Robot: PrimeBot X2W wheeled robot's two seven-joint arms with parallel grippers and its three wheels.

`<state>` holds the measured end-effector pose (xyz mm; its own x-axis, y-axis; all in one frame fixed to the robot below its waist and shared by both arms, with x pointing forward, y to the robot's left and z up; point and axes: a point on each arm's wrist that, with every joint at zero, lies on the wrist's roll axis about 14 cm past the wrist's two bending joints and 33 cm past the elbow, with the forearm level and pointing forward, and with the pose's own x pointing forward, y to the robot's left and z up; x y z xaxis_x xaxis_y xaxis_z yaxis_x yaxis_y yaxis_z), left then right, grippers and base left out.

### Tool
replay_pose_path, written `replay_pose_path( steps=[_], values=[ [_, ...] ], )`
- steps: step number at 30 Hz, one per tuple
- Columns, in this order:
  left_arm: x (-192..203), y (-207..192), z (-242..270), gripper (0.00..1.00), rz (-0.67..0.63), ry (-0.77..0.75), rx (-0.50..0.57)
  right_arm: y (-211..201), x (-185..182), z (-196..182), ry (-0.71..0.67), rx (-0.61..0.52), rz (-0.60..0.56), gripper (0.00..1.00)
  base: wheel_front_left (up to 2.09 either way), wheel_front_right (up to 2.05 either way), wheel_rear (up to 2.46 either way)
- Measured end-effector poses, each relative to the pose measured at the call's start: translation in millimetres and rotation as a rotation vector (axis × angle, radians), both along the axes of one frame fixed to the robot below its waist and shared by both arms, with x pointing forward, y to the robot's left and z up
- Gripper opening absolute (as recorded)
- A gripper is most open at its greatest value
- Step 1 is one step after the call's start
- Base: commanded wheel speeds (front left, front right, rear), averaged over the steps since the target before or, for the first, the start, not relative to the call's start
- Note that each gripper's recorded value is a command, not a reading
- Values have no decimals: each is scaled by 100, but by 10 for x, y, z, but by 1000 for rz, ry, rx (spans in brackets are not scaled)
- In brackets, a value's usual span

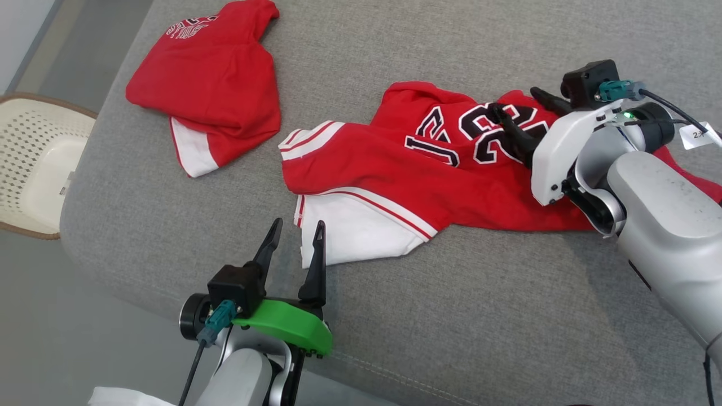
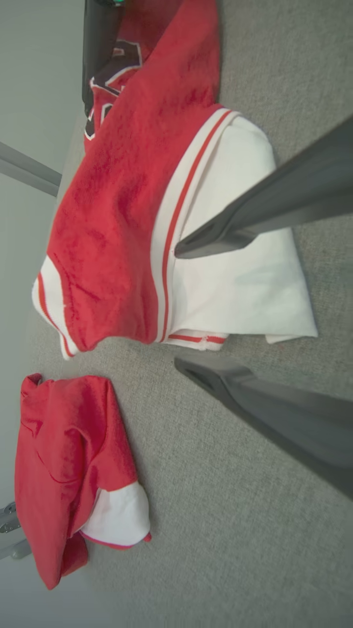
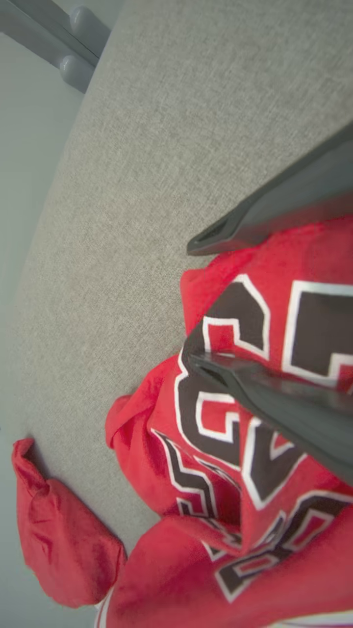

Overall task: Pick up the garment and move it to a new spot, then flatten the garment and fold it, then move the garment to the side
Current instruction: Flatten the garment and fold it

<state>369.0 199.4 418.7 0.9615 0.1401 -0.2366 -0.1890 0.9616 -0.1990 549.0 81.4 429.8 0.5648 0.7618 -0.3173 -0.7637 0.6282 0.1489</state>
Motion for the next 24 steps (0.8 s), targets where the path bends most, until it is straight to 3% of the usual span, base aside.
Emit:
replay_pose_path(
  steps=[10,11,13,18,24],
  values=[
    [-49,13,-41,100,8,18,0,-106,64,-289,37,-113,16,100,0,0,0],
    [-44,13,-38,100,7,17,2,-94,52,-315,46,-120,21,82,0,0,0],
    [-37,14,-35,100,6,17,4,-77,51,-340,56,-130,27,0,0,0,0],
    [-45,41,-19,100,15,13,4,-201,289,-174,-20,-88,-43,0,0,0,0],
    [-70,19,-6,100,12,6,-5,-924,887,321,-226,-65,-269,0,0,0,0]
  ],
)
